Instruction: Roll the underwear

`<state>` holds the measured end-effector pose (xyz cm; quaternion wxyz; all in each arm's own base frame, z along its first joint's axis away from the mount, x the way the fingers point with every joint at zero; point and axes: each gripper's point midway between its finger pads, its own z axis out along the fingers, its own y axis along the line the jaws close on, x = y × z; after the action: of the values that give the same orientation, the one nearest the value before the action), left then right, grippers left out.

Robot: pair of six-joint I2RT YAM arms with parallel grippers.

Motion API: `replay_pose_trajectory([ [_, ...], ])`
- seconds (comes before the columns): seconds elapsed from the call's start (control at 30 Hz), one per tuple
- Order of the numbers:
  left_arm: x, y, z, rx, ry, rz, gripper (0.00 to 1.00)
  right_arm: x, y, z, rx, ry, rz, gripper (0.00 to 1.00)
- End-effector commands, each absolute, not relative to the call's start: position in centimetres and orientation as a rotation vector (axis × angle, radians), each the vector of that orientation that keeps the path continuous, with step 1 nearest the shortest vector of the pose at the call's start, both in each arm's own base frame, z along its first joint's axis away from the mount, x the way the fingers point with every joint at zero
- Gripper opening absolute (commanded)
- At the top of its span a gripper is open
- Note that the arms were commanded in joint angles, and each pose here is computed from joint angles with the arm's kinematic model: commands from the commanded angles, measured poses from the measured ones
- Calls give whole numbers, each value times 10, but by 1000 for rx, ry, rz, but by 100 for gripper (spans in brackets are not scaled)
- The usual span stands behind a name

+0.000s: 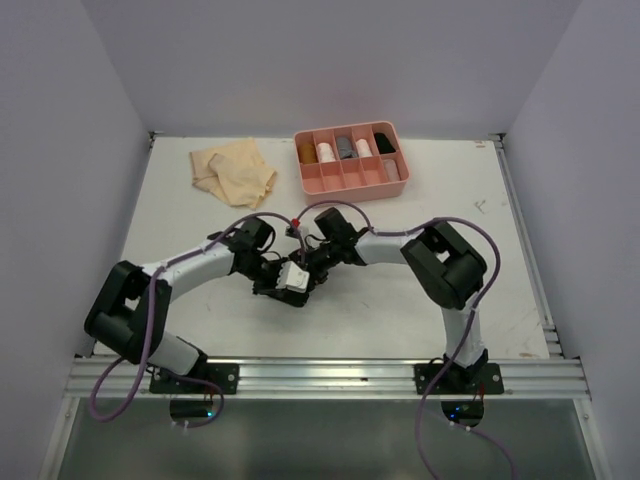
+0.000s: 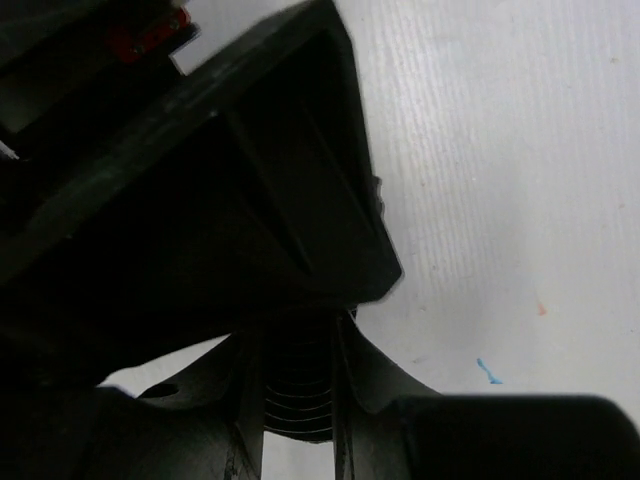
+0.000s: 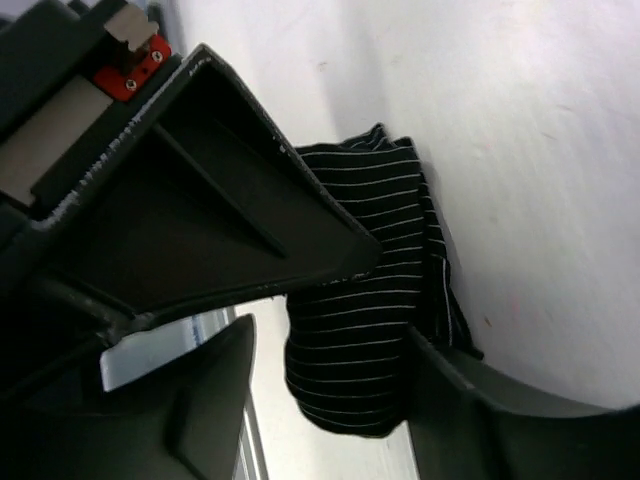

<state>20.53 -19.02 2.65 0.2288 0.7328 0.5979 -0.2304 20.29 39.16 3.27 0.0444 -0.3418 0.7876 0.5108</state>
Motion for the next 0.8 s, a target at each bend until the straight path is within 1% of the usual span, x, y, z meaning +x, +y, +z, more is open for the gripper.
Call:
replay_pose_trajectory([
  [0.0, 166, -152, -28, 2195, 1912, -700, 2, 216, 363, 21, -962, 2513, 1256, 66],
  [0.03, 162, -149, -28, 2208, 1942, -725, 1, 224, 357, 29, -928, 2491, 1225, 67],
  [0.07, 156, -148, -32, 2219, 1970, -764, 0, 224, 347, 31, -901, 2499, 1190, 72],
  [0.1, 160, -150, -30, 2214, 1979, -768, 0, 230, 345, 57, -883, 2430, 1173, 77],
  [0.17, 157, -149, -29, 2222, 2011, -802, 0, 243, 326, 69, -819, 2423, 1071, 77],
  [0.2, 154, -148, -32, 2226, 2042, -832, 0, 249, 320, 101, -809, 2332, 1043, 77],
  [0.27, 158, -150, -28, 2238, 2084, -867, 0, 257, 298, 118, -758, 2295, 928, 75],
  [0.3, 165, -155, -29, 2238, 2101, -892, 0, 258, 292, 128, -783, 2253, 884, 72],
  [0.33, 161, -154, -27, 2246, 2142, -939, 0, 253, 282, 147, -777, 2212, 857, 71],
  [0.37, 160, -153, -33, 2252, 2187, -982, 0, 251, 276, 151, -782, 2205, 815, 70],
  [0.4, 174, -161, -31, 2233, 2190, -974, 0, 247, 271, 155, -793, 2200, 790, 67],
  [0.43, 174, -160, -29, 2231, 2226, -1006, 0, 231, 270, 163, -843, 2187, 773, 66],
  [0.47, 174, -162, -35, 2222, 2270, -1046, 0, 229, 266, 162, -855, 2183, 696, 65],
  [0.5, 189, -171, -32, 2201, 2264, -1044, 0, 222, 267, 163, -903, 2165, 664, 65],
  [0.53, 190, -171, -31, 2188, 2298, -1074, 0, 203, 277, 163, -982, 2150, 640, 65],
  [0.63, 201, -182, -31, 2146, 2338, -1120, 0, 186, 295, 161, -1090, 2101, 532, 64],
  [0.67, 202, -184, -33, 2138, 2354, -1139, 0, 185, 301, 152, -1142, 2096, 491, 65],
  [0.73, 207, -187, -32, 2128, 2363, -1138, 0, 180, 319, 152, -1192, 2046, 432, 67],
  [0.77, 208, -187, -33, 2126, 2373, -1132, 0, 181, 325, 140, -1276, 2021, 381, 69],
])
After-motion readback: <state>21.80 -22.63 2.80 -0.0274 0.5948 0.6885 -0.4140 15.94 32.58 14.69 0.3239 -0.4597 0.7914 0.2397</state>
